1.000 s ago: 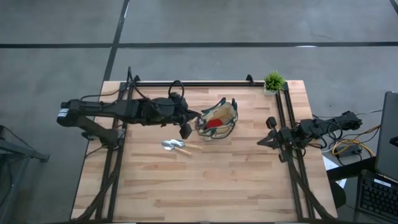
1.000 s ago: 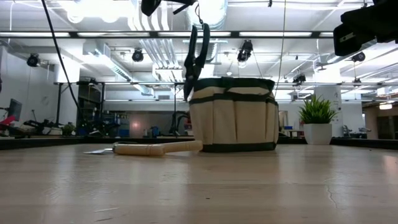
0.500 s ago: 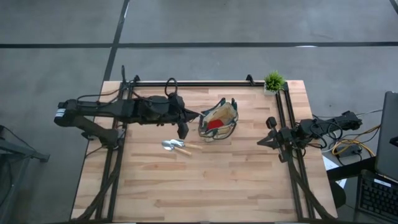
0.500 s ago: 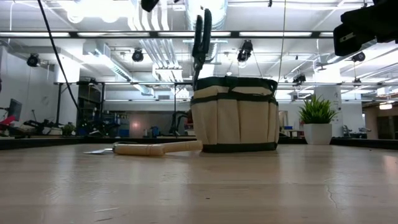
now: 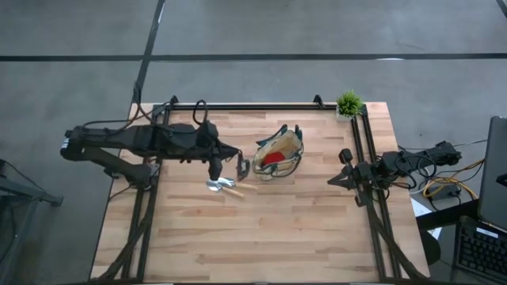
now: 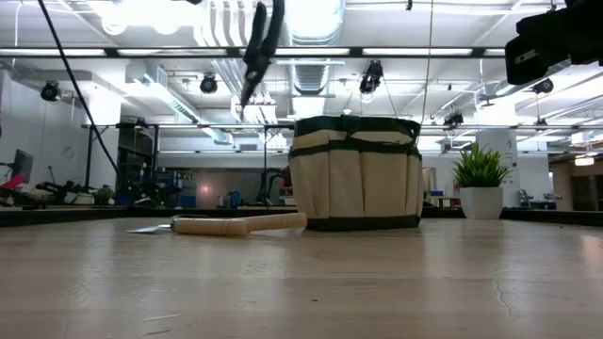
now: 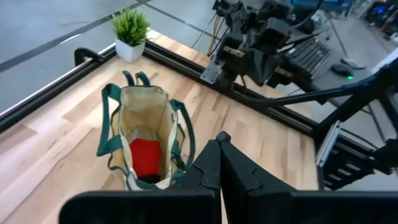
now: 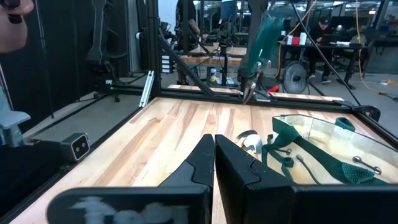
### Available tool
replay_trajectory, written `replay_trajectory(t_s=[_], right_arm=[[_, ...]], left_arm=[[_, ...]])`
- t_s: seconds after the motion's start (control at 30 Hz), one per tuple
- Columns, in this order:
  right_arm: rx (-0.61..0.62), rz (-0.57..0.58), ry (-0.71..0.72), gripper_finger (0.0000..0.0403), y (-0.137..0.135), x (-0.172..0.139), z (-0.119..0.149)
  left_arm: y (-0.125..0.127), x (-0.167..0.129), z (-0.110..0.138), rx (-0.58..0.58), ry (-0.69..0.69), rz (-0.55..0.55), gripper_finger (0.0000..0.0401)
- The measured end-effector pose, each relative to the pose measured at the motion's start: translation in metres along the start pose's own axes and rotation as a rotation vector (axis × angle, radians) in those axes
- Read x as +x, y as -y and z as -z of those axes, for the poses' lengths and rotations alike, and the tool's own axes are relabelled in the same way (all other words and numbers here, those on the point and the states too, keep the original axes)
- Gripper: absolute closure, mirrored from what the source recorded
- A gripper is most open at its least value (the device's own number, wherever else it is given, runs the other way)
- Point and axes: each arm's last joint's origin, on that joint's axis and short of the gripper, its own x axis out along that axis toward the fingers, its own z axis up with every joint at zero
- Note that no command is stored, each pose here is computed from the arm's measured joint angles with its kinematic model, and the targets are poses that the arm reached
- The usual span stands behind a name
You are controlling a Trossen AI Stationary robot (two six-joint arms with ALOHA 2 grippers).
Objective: Pick & Place Garden tools in Gardening bag
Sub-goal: Put the green scissors into the brown bag
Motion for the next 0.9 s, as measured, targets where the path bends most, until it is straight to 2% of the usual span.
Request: replay_trajectory(t_s=[0.23,0.37,0.5,0.67,0.9], right_arm=[[-0.001,0.0,0.0,0.0394,0.0,0.0,0.0],[-0.002,0.0,0.0,0.0394,0.0,0.0,0.0],[-0.001,0.0,0.0,0.0394,0.0,0.0,0.0],[-0.001,0.0,0.0,0.0394,0.0,0.0,0.0],[0.0,0.0,0.0,0.0394,0.0,0.0,0.0]], left_arm=[[0.001,0.044,0.011,0.034,0.004,-0.009,0.0401],[0.001,0.065,0.004,0.082,0.04,-0.005,0.0401],[-0.003,0.067,-0.004,0.133,0.031,-0.034,0.0401],[-0.008,0.065,-0.004,0.132,0.006,-0.073,0.0401],[0.004,0.05,-0.009,0.118,0.017,0.03,0.0401]])
